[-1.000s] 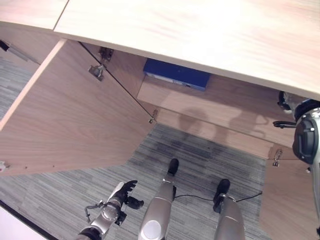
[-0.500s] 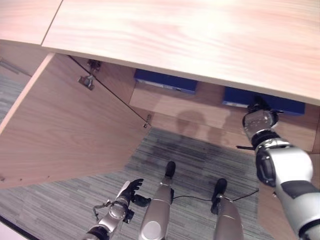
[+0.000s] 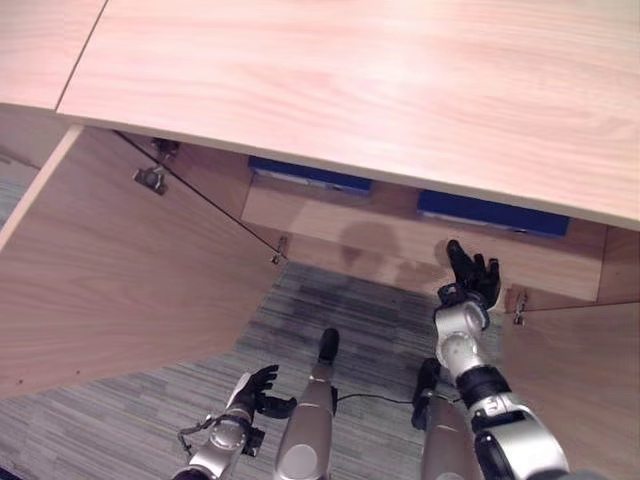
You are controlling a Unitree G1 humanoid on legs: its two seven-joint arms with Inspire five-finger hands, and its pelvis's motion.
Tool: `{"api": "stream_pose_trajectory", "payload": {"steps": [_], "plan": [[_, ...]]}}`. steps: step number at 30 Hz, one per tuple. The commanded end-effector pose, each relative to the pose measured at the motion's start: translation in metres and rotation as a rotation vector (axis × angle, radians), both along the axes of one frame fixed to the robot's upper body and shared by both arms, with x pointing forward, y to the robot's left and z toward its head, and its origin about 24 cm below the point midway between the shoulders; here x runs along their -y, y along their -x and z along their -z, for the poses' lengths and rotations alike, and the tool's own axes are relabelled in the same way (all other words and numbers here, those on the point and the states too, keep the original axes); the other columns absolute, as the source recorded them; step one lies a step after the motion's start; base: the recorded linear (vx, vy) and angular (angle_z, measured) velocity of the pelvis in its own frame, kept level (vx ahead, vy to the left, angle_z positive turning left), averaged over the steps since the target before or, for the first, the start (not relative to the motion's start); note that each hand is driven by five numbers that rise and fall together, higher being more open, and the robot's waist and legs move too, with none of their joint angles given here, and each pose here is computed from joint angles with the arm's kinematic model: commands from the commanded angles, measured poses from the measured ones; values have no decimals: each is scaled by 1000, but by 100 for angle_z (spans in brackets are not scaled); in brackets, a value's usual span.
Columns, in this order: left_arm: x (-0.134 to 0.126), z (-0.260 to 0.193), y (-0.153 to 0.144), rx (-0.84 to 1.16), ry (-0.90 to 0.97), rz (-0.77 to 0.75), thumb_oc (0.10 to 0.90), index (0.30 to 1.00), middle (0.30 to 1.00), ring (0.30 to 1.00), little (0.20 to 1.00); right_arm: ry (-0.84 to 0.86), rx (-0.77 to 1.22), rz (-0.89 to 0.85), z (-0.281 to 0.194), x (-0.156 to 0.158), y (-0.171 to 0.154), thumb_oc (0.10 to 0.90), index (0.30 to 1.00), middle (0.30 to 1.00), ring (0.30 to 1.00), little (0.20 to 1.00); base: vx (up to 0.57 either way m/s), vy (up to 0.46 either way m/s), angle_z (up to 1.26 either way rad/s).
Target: Put the empty folder in the office cabinet
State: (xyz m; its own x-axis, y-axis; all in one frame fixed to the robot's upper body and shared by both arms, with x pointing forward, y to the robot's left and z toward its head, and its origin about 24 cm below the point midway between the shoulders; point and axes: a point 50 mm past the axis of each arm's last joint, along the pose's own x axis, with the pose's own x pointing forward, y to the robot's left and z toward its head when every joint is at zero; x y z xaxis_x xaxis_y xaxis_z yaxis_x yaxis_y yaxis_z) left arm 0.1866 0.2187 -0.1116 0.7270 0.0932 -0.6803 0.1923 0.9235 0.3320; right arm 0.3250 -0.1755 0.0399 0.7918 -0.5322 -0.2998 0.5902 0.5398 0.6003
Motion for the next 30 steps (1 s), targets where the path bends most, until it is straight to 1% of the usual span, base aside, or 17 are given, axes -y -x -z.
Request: {"api": "stream_pose_trajectory", "payload": {"steps": [1,5,7,8,9,10,13,14,15,16,17,18,19,20,22,26,30], "plan": [[-10,3,19,-21,-55,43,800,900,900,900,900,131,152,-55,-18,7,6,800,900,900,900,900,0,0,0],[-14,0,18,5,-63,52,800,900,900,900,900,235,165,-107,-7,17,19,800,900,900,900,900,-3,12,-2],[-15,0,19,12,-52,52,800,900,900,900,900,318,164,-168,-4,18,25,400,300,300,300,300,0,0,0],[-18,0,20,13,-61,48,800,900,900,900,900,434,180,-208,-12,20,25,400,300,300,300,300,0,0,0],[-17,0,20,12,-60,48,800,900,900,900,900,435,179,-208,-12,19,26,400,300,300,300,300,0,0,0],[-19,1,22,9,-63,45,800,900,900,900,900,533,182,-245,-16,21,27,400,300,300,300,300,-7,12,-4],[-21,2,25,4,-71,46,800,900,900,900,900,805,199,-284,-33,25,29,400,300,300,300,300,-10,13,-4],[-21,2,25,9,-68,46,800,900,900,900,900,934,191,-286,-41,28,26,400,300,300,300,300,-28,10,-4],[-21,1,24,22,-55,55,800,900,900,900,900,1135,166,-277,-53,36,18,400,300,300,300,300,-12,1,-3],[-21,1,24,22,-54,55,800,900,900,900,900,1137,167,-276,-54,36,18,400,300,300,300,300,0,0,0],[-22,0,24,22,-57,68,800,900,900,900,900,1220,130,-256,-59,43,11,400,300,300,300,300,0,0,0],[-22,0,23,23,-57,68,800,900,900,900,900,1221,131,-255,-59,43,11,400,300,300,300,300,0,0,0],[-22,-1,23,23,-59,78,800,900,900,900,900,1305,91,-225,-65,51,4,400,300,300,300,300,0,0,0],[-22,-1,23,25,-59,81,800,900,900,900,900,1328,84,-213,-69,54,2,400,300,300,300,300,0,0,0],[-22,-1,22,26,-58,88,800,900,900,900,900,1334,72,-194,-72,58,-2,400,300,300,300,300,0,0,0],[-23,-3,20,27,-64,114,800,900,900,900,900,1370,62,-113,-99,72,-19,400,300,300,300,300,-9,0,3],[-24,-6,15,37,-74,133,800,900,900,900,900,1354,59,-45,-122,84,-31,400,300,300,300,300,-12,-4,8]]}}
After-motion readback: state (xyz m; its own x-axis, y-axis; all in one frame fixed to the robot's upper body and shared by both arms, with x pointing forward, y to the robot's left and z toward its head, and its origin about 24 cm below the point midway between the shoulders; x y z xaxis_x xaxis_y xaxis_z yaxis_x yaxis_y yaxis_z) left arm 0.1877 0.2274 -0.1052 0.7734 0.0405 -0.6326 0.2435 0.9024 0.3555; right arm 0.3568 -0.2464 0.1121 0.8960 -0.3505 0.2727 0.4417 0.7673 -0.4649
